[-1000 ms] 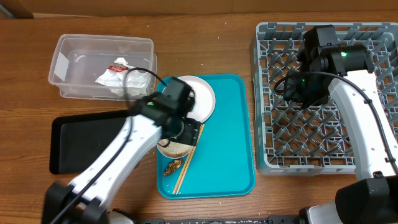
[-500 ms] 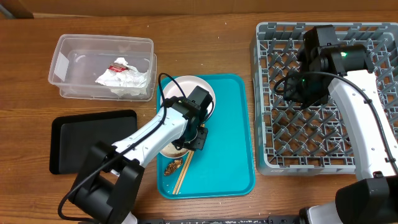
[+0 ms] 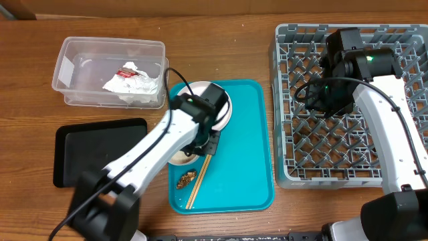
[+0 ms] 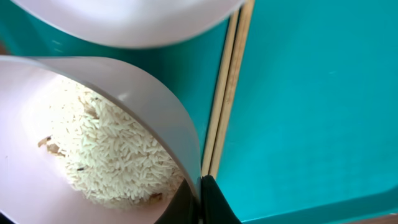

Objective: Sort waste into correct bins and load items into the dishwasher
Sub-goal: 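Tip the pink bowl over the black tray to pour out the rice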

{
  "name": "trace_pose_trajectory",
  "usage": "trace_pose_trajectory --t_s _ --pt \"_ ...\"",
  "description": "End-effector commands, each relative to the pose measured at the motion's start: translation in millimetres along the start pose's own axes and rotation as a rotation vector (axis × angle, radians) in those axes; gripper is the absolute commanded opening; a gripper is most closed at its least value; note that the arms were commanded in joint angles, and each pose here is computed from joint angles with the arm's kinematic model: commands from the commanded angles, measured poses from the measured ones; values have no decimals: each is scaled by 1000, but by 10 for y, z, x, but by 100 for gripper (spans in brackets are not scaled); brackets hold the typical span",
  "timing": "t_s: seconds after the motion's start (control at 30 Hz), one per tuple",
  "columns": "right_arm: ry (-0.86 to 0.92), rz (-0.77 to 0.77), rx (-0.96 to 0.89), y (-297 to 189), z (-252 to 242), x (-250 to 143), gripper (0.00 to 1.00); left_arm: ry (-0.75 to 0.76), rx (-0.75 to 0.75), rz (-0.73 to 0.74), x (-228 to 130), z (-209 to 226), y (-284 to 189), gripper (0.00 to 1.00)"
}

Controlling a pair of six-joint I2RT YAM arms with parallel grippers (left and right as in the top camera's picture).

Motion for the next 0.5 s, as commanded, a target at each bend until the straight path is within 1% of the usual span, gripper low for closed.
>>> trace_pose_trajectory --t_s 0.0,0.07,0.17,0.3,0.47 --pt "-2 -13 -5 -21 -4 23 43 -98 -16 -205 162 243 -639 4" --pt "-5 -12 -5 -21 -4 22 43 -156 -43 -224 131 417 -757 4" --pt "-5 -12 -5 -21 -4 22 43 -186 -142 -244 96 659 -887 4" --pt "-5 -11 -6 -21 -5 18 43 -230 -310 -294 109 1017 -984 4" --pt "-5 -10 -6 -21 -6 15 43 -287 -546 -378 83 1413 -957 4"
Point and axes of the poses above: each gripper's point midway between its finger pads, its own y axis out along the fingers, its own z axis along the line the jaws close on, x = y × z, the point moved 1 cm from there along -y, back along the fingers, and after that the axes turned 4 degrees about y, right-handed, at the moved point
